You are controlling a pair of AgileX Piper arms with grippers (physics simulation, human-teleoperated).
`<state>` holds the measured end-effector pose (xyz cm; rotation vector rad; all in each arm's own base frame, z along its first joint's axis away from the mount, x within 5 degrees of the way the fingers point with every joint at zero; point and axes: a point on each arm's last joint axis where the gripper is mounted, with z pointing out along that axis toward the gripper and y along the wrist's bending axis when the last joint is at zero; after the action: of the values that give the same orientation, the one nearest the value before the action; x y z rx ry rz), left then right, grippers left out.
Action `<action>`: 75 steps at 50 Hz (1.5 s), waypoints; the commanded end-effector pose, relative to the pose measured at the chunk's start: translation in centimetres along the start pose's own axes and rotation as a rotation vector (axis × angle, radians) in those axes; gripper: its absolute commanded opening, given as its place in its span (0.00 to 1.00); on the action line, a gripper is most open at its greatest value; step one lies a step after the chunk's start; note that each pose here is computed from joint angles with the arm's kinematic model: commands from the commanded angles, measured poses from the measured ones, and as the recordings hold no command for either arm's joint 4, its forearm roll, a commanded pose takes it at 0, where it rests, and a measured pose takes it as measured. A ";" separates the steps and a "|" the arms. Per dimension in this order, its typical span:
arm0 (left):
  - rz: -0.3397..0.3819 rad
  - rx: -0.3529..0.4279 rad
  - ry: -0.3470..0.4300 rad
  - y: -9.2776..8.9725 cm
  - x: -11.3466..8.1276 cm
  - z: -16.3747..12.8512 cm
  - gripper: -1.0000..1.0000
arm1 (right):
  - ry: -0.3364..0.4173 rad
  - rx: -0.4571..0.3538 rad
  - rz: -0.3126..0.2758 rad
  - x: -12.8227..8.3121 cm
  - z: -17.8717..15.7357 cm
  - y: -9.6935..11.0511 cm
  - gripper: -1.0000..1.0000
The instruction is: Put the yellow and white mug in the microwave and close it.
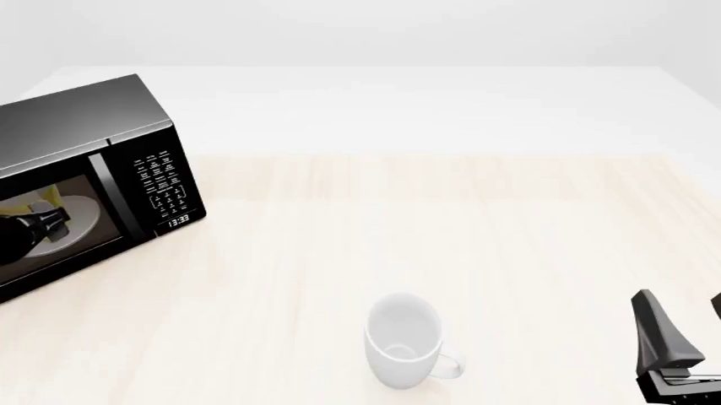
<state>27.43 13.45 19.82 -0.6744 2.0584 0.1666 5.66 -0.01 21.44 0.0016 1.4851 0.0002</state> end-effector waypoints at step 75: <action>0.016 -0.022 -0.124 1.3 0.6 -10.9 1.00 | 0.000 0.000 0.000 0.0 0.0 0.0 1.00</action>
<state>19.08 10.65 25.04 -0.6453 1.9436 0.2358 5.66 -0.01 21.44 0.0015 1.4851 0.0001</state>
